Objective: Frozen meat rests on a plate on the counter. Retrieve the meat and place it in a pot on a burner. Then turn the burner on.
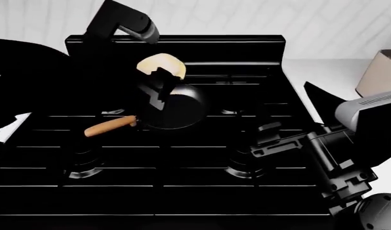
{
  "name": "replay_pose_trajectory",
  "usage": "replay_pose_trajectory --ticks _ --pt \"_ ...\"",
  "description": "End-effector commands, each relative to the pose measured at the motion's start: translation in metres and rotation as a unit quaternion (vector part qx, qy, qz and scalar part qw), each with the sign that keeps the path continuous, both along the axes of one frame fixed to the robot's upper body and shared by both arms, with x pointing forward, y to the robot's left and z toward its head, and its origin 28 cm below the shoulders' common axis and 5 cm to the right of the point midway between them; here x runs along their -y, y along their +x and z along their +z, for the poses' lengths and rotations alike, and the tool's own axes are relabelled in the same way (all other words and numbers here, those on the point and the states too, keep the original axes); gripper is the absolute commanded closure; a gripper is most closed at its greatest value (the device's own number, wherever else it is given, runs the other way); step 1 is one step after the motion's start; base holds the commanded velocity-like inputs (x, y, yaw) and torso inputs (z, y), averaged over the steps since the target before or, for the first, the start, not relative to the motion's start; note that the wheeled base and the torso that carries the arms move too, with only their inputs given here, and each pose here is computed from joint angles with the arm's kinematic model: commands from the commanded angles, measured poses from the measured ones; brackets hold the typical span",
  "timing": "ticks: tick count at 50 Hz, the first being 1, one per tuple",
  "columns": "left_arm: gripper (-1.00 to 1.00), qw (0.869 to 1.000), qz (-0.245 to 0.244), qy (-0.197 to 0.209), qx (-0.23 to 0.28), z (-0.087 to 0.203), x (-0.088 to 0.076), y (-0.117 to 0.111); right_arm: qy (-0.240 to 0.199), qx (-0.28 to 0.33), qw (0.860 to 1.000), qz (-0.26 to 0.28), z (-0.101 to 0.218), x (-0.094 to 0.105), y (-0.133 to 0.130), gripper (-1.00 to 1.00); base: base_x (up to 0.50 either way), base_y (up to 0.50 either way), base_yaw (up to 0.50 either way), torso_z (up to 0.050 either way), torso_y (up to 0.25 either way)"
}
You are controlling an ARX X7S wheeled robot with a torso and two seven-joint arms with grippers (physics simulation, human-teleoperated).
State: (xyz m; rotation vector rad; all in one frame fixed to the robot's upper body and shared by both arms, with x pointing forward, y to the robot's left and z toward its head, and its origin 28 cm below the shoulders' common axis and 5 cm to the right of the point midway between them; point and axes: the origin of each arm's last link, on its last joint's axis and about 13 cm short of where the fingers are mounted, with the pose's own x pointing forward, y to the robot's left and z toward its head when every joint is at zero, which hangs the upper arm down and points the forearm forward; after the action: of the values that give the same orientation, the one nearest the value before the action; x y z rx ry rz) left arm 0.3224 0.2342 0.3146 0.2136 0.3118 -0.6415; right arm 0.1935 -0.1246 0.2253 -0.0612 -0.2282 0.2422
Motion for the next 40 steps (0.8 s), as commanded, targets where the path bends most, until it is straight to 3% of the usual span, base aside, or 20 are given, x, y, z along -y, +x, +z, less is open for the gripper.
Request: replay_pose_trajectory --ticks 1,21,40 --pt "1.0 1.0 0.018 0.004 -0.001 0.006 0.005 0.031 0.008 -0.003 1.0 -0.006 -0.004 0.003 0.002 -1.0 0.0 0.0 0.0 0.0 0.01" --pt "1.0 0.999 0.034 0.002 -0.027 -0.008 0.014 0.087 0.011 -0.001 1.0 -0.019 -0.003 0.008 -0.001 -1.0 0.0 0.0 0.0 0.0 0.0" --pt "1.0 0.999 0.025 0.017 -0.044 -0.027 0.024 0.097 0.013 0.004 1.0 -0.021 0.0 0.01 -0.006 -1.0 0.0 0.0 0.0 0.0 0.0"
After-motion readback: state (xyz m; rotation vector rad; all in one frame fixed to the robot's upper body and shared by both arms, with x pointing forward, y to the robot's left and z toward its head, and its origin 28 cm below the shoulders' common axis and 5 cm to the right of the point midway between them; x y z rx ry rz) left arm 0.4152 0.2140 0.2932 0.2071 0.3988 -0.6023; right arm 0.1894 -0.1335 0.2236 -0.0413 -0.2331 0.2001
